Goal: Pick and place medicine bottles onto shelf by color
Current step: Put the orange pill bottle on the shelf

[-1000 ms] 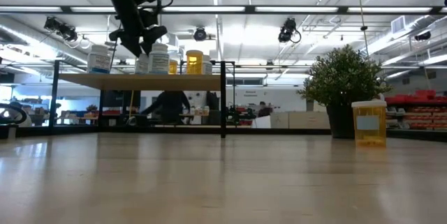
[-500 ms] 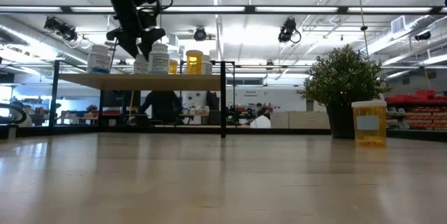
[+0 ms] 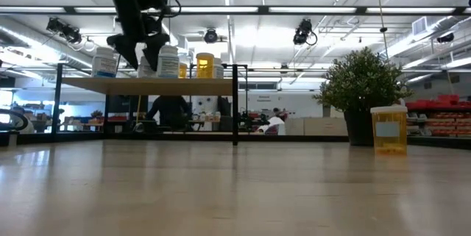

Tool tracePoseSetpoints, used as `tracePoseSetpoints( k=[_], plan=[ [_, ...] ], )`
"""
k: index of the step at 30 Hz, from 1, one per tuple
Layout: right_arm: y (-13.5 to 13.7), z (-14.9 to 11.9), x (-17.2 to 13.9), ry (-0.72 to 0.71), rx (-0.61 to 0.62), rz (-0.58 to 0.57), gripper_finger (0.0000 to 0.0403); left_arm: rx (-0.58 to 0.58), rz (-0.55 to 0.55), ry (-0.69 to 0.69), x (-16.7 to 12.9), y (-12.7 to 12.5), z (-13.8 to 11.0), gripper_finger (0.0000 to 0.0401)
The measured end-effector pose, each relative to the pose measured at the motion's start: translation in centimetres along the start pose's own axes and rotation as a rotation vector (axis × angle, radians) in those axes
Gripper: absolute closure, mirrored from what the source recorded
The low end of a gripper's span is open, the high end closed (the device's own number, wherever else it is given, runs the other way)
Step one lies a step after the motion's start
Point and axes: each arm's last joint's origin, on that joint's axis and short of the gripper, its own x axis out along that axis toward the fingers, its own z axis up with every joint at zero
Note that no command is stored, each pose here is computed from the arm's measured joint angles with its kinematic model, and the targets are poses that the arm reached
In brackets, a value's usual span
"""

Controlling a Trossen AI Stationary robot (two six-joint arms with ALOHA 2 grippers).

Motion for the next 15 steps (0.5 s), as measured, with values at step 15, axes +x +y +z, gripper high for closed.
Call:
tracePoseSetpoints(
  k=[15],
  plan=[
    [0.0,0.0,0.0,-0.003,-0.058,0.001,0.0065,-0.108,-0.123,-0.266,-7.0,1.4,-0.5,0.0048]
  ],
)
